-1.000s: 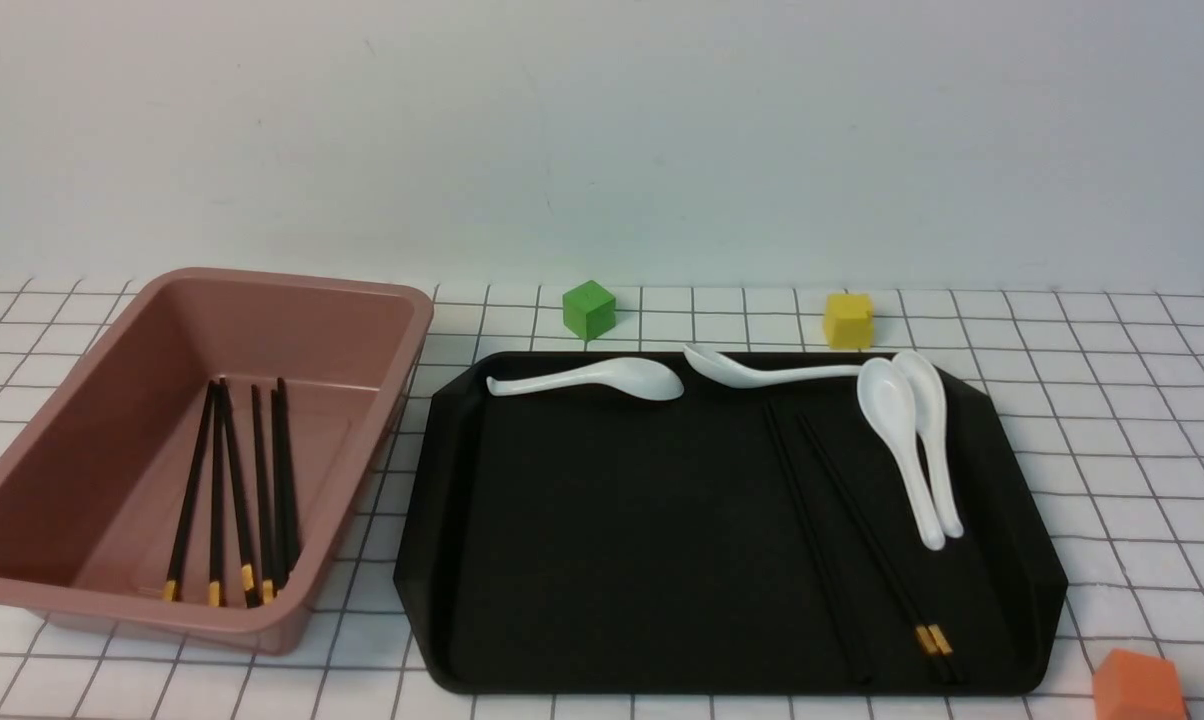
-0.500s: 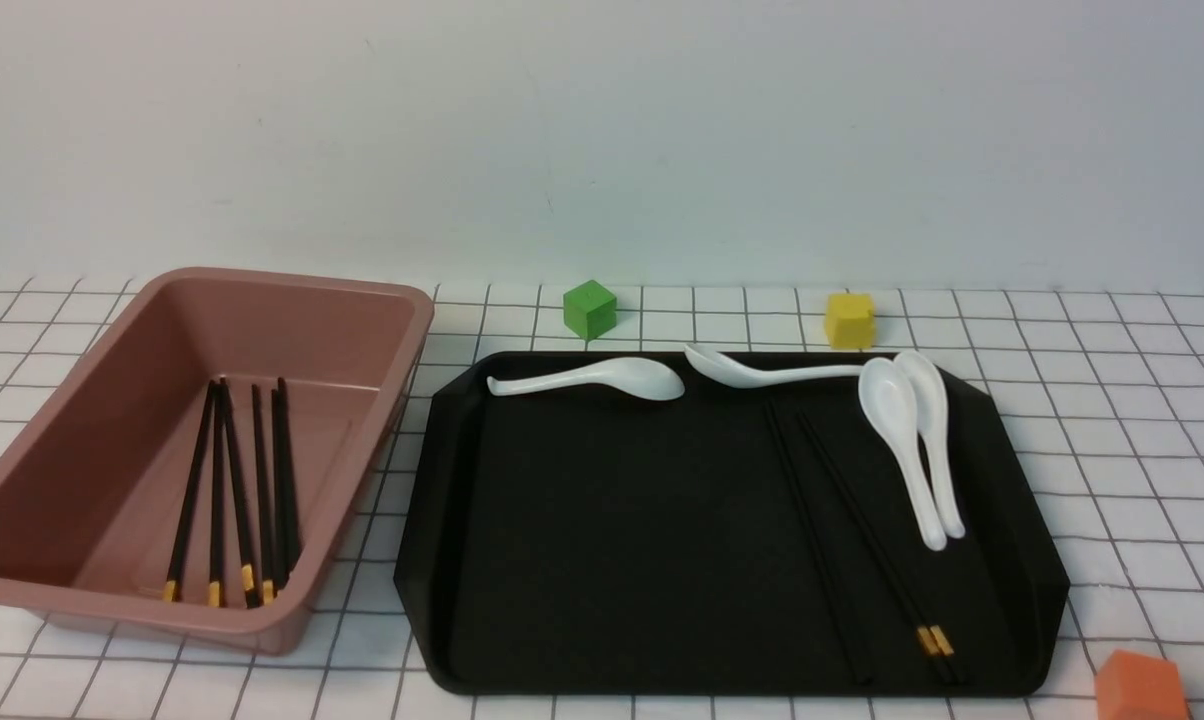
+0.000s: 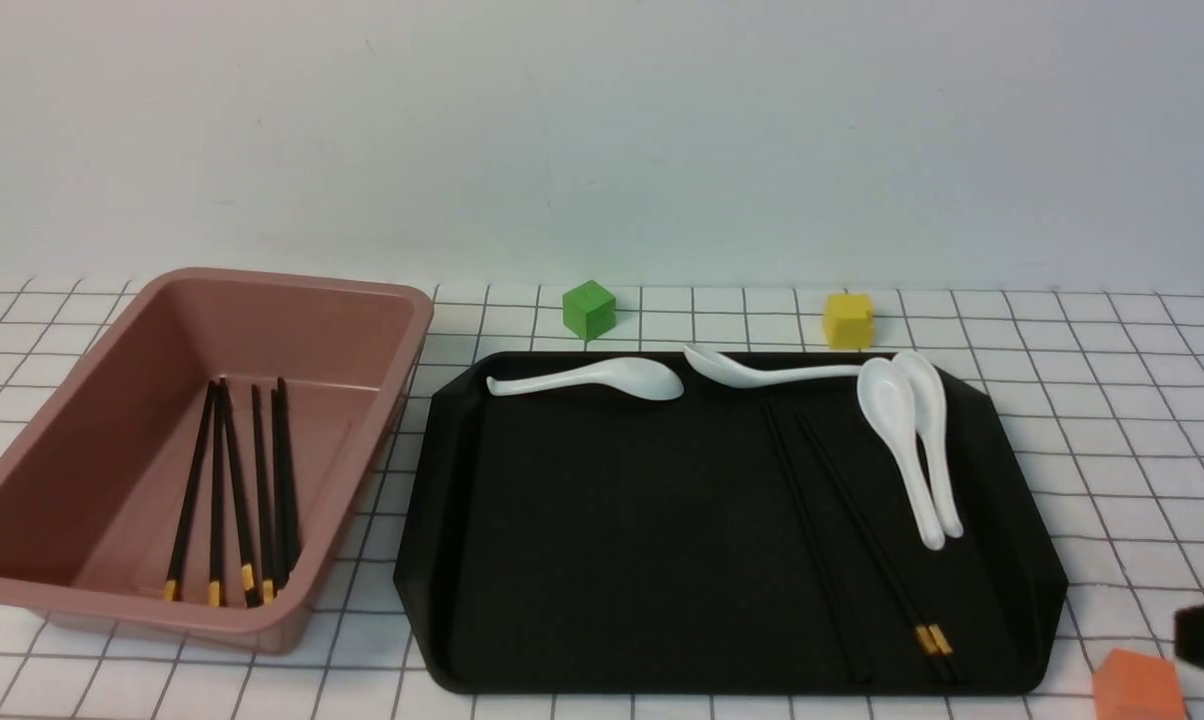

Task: On white black tablecloth take chopsticks from black tray and put them in box.
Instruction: 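Move the gripper over the chopsticks on the black tray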

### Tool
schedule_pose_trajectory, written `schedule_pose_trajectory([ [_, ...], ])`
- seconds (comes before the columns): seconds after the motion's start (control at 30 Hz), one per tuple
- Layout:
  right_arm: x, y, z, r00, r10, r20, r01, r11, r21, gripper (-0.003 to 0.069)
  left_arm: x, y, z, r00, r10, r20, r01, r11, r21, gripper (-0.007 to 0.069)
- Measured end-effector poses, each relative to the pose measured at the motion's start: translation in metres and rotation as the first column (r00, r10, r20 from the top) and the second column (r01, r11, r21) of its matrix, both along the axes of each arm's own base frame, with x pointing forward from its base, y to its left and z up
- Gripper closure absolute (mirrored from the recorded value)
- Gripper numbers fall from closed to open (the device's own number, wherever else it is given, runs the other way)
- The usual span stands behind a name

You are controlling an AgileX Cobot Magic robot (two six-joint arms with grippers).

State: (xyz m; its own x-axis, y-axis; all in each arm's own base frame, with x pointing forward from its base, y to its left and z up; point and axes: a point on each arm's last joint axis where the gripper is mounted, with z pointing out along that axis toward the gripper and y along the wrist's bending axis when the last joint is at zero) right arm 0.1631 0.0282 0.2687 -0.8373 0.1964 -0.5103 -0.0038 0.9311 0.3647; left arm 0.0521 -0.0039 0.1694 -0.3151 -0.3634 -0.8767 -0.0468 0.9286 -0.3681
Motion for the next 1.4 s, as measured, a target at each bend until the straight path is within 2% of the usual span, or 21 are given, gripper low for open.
schedule_pose_trajectory([
  [0.1,0.032,0.002,-0.025,0.975,0.05,-0.216,-0.05,0.999,0.005,0.0659,0.0,0.0,0.0,1.0,0.0,0.0,0.0,1.0,0.0,0.0387],
  [0.17,0.052,0.009,-0.04,0.947,0.108,-0.303,-0.1,0.994,0.041,0.0659,0.0,0.0,0.0,1.0,0.0,0.0,0.0,1.0,0.0,0.0387],
  [0.3,0.081,0.036,-0.059,0.909,0.222,-0.354,-0.206,0.975,0.084,0.0659,0.0,0.0,0.0,1.0,0.0,0.0,0.0,1.0,0.0,0.0387],
  [0.4,0.101,0.06,-0.068,0.899,0.256,-0.356,-0.254,0.966,0.051,0.0658,0.0,0.0,0.0,1.0,0.0,0.0,0.0,1.0,0.0,0.0387],
  [0.63,0.132,0.108,-0.077,0.889,0.268,-0.372,-0.331,0.936,-0.118,0.0655,0.0,0.0,0.0,1.0,0.0,0.0,0.0,1.0,0.0,0.0389],
  [0.7,0.141,0.123,-0.082,0.896,0.243,-0.372,-0.328,0.927,-0.183,0.0645,0.0,0.0,0.0,1.0,0.0,0.0,0.0,1.0,0.0,0.0389],
  [0.83,0.153,0.129,-0.086,0.918,0.186,-0.35,-0.278,0.931,-0.237,0.0606,0.0,0.0,0.0,1.0,0.0,0.0,0.0,1.0,0.0,0.0387],
  [0.9,0.156,0.129,-0.087,0.926,0.177,-0.333,-0.266,0.933,-0.243,0.0585,0.0,0.0,0.0,1.0,0.0,0.0,0.0,1.0,0.0,0.0387],
  [0.97,0.16,0.13,-0.091,0.932,0.173,-0.318,-0.258,0.934,-0.249,0.0524,0.0,0.0,0.0,1.0,0.0,0.0,0.0,1.0,0.0,0.0387],
  [1.0,0.161,0.13,-0.091,0.933,0.173,-0.316,-0.257,0.934,-0.249,0.0519,0.0,0.0,0.0,1.0,0.0,0.0,0.0,1.0,0.0,0.0387],
  [1.07,0.163,0.132,-0.099,0.931,0.168,-0.325,-0.256,0.934,-0.25,0.0441,0.0,0.0,0.0,1.0,0.0,0.0,0.0,1.0,0.0,0.0387],
  [1.2,0.165,0.133,-0.115,0.919,0.162,-0.36,-0.264,0.93,-0.256,0.0366,0.0,0.0,0.0,1.0,0.0,0.0,0.0,1.0,0.0,0.0387],
  [1.4,0.169,0.134,-0.122,0.912,0.16,-0.377,-0.271,0.926,-0.263,0.0349,0.0,0.0,0.0,1.0,0.0,0.0,0.0,1.0,0.0,0.0387],
])
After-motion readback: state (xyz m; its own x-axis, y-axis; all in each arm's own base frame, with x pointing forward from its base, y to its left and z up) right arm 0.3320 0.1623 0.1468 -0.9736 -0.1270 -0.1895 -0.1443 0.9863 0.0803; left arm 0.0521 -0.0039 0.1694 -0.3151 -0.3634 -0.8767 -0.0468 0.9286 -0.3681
